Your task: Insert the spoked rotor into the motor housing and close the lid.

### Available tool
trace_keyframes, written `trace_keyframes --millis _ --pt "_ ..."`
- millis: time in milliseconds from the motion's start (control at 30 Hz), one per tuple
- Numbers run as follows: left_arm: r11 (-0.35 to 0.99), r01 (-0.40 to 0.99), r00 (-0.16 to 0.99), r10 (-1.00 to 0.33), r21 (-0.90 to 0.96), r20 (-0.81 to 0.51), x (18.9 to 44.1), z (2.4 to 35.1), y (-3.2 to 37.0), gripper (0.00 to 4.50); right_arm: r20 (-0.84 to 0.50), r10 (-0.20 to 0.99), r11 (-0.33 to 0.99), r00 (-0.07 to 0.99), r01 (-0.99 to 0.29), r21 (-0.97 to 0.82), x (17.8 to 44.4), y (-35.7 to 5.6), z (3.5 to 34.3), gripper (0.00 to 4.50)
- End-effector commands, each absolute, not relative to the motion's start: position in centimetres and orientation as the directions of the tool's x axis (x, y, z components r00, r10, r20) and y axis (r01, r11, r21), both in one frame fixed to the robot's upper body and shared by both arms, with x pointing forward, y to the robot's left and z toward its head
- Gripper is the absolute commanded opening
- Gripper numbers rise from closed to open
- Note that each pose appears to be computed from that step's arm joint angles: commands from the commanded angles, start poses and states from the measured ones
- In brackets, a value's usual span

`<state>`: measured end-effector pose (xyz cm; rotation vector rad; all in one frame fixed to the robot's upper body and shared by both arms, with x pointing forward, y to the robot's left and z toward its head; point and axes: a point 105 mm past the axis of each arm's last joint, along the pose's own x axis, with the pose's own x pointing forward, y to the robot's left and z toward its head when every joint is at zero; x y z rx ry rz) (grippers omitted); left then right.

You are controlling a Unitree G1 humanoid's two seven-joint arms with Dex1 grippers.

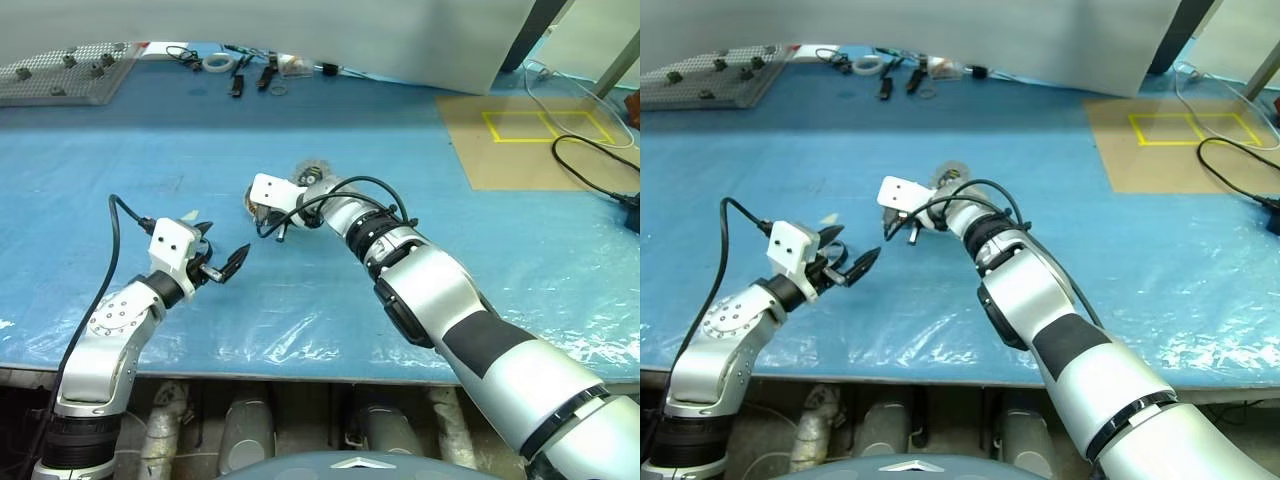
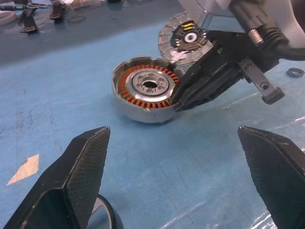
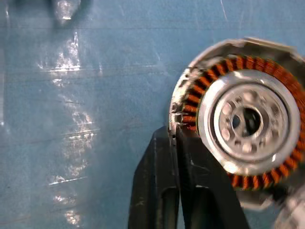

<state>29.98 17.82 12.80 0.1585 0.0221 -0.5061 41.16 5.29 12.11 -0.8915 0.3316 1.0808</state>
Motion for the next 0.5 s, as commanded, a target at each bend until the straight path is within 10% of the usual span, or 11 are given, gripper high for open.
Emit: trace_keyframes --millis 33,500 --pt "0.864 0.471 0.880 -0.474 0.178 -0.025 30.3 13.7 17.9 4.50 -0.644 0.618 0.137 0.451 -0.868 -0.477 41.0 5.5 12.5 0.04" --pt "0.861 0.475 0.877 -0.480 0.184 -0.015 31.3 13.8 18.1 4.50 -0.783 0.603 -0.244 0.157 -0.898 -0.367 37.9 6.0 13.4 0.04"
